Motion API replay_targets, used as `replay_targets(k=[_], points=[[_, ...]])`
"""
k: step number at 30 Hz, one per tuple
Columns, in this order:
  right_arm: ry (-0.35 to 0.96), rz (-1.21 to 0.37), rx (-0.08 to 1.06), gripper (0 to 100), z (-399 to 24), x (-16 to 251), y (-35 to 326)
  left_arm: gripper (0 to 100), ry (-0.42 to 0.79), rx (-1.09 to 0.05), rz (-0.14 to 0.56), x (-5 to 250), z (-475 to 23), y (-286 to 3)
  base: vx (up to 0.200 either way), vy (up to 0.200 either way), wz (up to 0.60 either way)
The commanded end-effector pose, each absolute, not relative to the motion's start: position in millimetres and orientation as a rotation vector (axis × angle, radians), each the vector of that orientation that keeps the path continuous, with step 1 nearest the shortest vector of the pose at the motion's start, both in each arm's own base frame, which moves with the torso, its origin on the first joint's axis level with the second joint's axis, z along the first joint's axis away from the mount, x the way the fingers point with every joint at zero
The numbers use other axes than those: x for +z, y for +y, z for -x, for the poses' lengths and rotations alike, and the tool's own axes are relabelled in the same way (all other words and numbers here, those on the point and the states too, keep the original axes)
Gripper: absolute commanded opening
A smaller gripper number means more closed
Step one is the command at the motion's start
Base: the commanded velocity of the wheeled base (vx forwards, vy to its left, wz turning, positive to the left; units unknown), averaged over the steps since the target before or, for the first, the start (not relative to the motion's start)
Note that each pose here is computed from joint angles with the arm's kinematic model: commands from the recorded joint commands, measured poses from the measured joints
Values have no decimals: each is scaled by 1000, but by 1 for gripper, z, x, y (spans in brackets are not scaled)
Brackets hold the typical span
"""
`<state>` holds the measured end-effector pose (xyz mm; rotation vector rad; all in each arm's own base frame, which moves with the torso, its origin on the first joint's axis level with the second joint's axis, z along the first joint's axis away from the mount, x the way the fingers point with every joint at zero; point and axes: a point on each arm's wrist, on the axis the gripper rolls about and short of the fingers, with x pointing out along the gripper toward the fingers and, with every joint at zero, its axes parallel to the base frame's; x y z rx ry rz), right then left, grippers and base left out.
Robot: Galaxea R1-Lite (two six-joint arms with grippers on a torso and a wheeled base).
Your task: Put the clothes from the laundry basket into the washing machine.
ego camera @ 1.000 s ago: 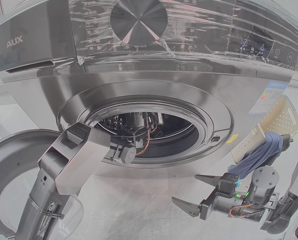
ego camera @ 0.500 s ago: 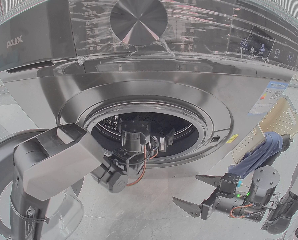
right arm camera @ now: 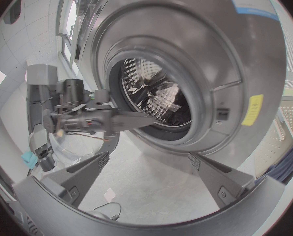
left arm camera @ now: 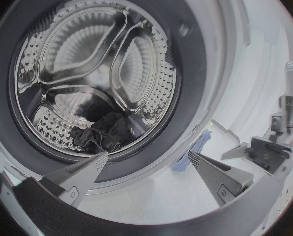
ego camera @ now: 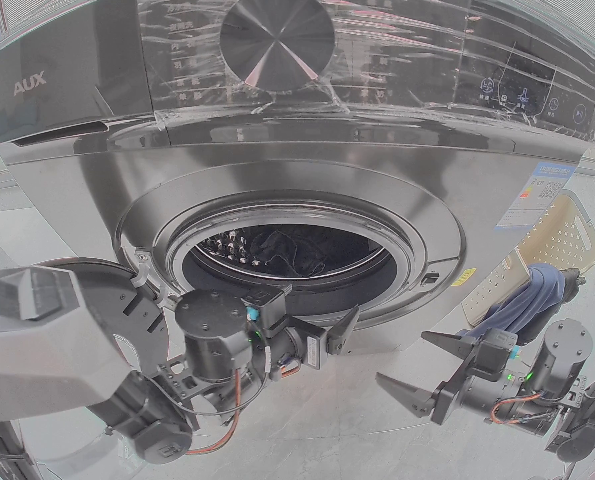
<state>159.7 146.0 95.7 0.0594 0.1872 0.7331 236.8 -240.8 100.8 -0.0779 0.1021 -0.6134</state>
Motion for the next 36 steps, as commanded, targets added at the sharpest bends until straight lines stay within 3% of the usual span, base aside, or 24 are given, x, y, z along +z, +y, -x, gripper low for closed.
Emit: replay_targets(k=[1,4,13,24,36], points=[[77,-100,632,100,-151,120,115,100,27,-649,115,138,-197,-212,0,0,0],[42,-107,588,100,-149,126,104,100,30,-642,113,141,-185,-199,0,0,0],[10,-117,461,100,-142,137,72,100,-38,-629,137,160,-149,-155,-200,0,0],[93,-83,416,100,-78,138,36,100,-123,-542,93,166,-116,-98,-200,0,0],[33,-76,255,100,-18,121,5,100,-112,-424,93,160,-78,-50,-167,0,0]])
